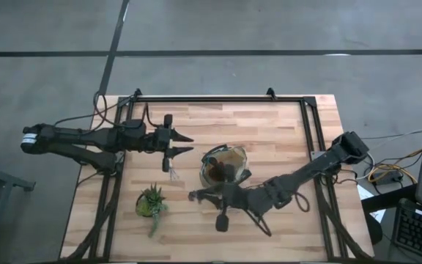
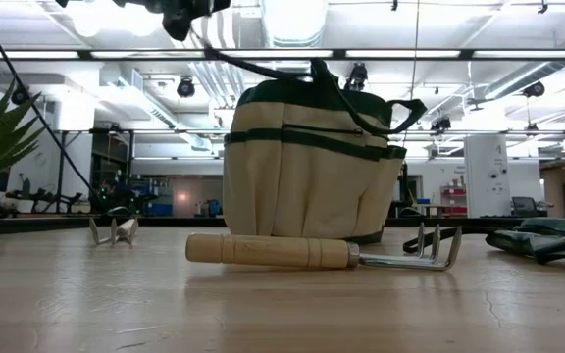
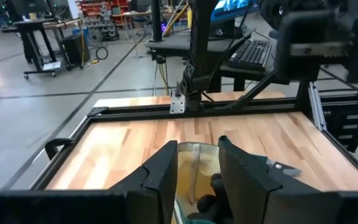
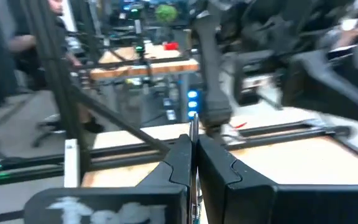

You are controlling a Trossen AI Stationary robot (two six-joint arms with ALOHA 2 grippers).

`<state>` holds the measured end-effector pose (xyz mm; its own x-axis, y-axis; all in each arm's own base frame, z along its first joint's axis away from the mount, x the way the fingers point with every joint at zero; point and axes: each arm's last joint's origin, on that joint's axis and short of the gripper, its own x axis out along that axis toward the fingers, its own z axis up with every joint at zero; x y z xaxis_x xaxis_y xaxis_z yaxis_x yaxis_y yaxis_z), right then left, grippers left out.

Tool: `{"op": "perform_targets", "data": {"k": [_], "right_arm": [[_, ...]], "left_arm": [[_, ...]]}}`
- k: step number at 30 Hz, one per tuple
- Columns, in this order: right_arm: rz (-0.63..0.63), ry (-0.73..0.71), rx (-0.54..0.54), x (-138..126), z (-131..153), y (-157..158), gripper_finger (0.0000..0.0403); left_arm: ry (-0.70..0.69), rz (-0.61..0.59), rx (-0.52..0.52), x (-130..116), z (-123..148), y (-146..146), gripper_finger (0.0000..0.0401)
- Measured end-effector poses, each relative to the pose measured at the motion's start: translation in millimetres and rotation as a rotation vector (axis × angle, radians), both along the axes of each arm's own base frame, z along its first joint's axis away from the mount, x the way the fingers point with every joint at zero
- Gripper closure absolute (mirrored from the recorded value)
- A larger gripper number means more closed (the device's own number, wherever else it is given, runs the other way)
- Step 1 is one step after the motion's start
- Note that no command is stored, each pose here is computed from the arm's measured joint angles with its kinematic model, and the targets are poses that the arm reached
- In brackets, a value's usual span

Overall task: Pick & Place Garden tools in Gardening bag
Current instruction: Put the top green shear scissors into the green gardening bag

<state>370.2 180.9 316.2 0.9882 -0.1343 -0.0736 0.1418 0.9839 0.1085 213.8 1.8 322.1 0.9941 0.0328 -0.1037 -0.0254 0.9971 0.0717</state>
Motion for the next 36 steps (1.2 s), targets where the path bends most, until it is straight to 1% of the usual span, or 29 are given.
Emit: {"op": "perform_targets", "data": {"k": [3,5,7,9,13,15,17,21,26,29,33,36], "right_arm": [[0.097,-0.049,0.054,10,-4,-1,0.0394],[0.111,-0.061,0.060,14,-6,-3,0.0394],[0.104,-0.045,0.049,15,-7,-6,0.0394],[0.069,-0.016,0.014,15,-9,-8,0.0394],[-0.110,0.064,-0.107,12,-16,-12,0.0394],[-0.170,0.083,-0.161,11,-17,-13,0.0394],[-0.212,0.102,-0.187,9,-18,-14,0.0394],[-0.223,0.154,-0.196,8,-24,-14,0.0394],[-0.232,0.166,-0.180,7,-29,-15,0.0394],[-0.293,0.167,-0.214,6,-28,-17,0.0394],[-0.363,0.159,-0.298,6,-24,-18,0.0394],[-0.369,0.150,-0.305,6,-22,-18,0.0394]], "left_arm": [[0.009,0.001,-0.005,0,-1,0,0.0279],[0.010,0.001,-0.013,1,-1,0,0.0279],[0.012,0.001,-0.025,1,-2,0,0.0279],[0.013,0.002,-0.042,0,-1,0,0.0279],[0.032,0.004,-0.045,0,-3,0,0.0279],[0.032,0.004,-0.045,0,-3,0,0.0279],[0.036,0.004,-0.047,0,-5,0,0.0279],[0.048,0.005,-0.052,0,-9,0,0.0279],[0.048,0.005,-0.052,0,-10,0,0.0279],[0.049,0.005,-0.052,0,-10,0,0.0279],[0.049,0.006,-0.055,0,-12,0,0.0279],[0.052,0.007,-0.062,0,-14,0,0.0279]]}}
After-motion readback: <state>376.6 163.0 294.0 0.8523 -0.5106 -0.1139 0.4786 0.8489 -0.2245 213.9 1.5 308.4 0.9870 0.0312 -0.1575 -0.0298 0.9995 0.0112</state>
